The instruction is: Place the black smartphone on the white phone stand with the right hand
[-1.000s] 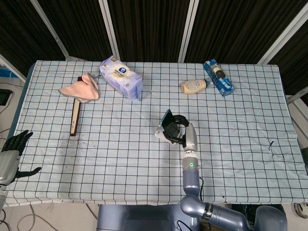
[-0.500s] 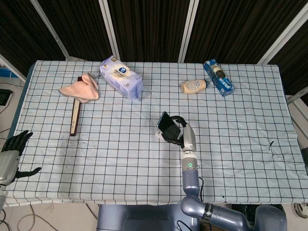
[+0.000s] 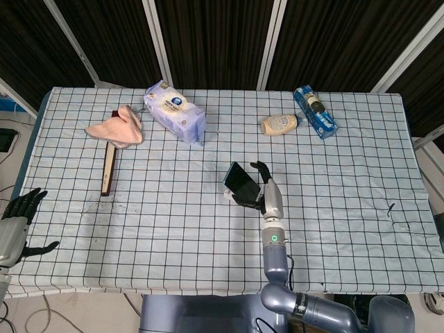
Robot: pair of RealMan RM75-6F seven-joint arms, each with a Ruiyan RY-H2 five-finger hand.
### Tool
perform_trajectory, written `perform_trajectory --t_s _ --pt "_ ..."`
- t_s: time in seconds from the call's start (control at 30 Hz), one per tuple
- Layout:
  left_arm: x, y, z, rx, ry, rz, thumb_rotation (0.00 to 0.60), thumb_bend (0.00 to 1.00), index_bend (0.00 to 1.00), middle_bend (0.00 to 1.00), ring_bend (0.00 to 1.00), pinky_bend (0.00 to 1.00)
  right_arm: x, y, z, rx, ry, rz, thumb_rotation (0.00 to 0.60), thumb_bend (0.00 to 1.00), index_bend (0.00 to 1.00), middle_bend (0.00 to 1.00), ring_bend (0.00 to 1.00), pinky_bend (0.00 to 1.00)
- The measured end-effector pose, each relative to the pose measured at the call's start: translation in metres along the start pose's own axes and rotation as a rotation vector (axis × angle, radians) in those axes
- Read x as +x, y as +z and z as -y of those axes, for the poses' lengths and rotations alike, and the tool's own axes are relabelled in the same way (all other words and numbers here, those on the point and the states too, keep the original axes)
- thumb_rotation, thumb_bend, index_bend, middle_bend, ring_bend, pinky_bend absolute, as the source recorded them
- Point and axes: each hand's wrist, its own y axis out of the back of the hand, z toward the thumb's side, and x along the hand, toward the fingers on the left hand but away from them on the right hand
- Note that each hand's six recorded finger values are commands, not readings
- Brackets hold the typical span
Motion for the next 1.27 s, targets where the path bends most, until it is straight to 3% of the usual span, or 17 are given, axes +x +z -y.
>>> perform_trajectory --t_s 0.2,0.4,0.53,0.73,1.07,1.27 --pt "0.0 0.0 0.0 0.001 0.001 0.0 0.6 0.0 0.0 0.0 0.0 0.0 0.002 0.0 -0.002 0.022 0.009 0.002 0.6 0.02 0.0 0.0 0.04 0.14" --pt "0.0 0.001 0.0 0.005 0.002 0.005 0.6 0.0 0.0 0.0 0.0 0.0 0.008 0.001 -0.009 0.071 0.032 -0.006 0.6 0.01 0.0 0.0 0.0 0.14" --pt "-0.001 0.002 0.0 0.007 0.005 0.007 0.6 0.0 0.0 0.0 0.0 0.0 0.016 0.0 -0.025 0.127 0.043 -0.018 0.6 0.01 0.0 0.0 0.0 0.14" --pt "-0.002 0.002 0.0 0.019 0.011 0.012 0.6 0.0 0.0 0.0 0.0 0.0 0.032 -0.009 -0.071 0.271 0.036 -0.029 0.6 0.01 0.0 0.0 0.0 0.14" --pt "-0.003 0.0 -0.002 0.066 0.037 0.006 0.6 0.0 0.0 0.0 0.0 0.0 0.08 -0.028 -0.183 0.742 -0.033 -0.121 0.6 0.01 0.0 0.0 0.0 0.14" --pt "-0.005 -0.002 -0.002 0.096 0.057 -0.006 0.6 0.0 0.0 0.0 0.0 0.0 0.115 -0.042 -0.232 0.953 -0.08 -0.168 0.6 0.01 0.0 0.0 0.0 0.14"
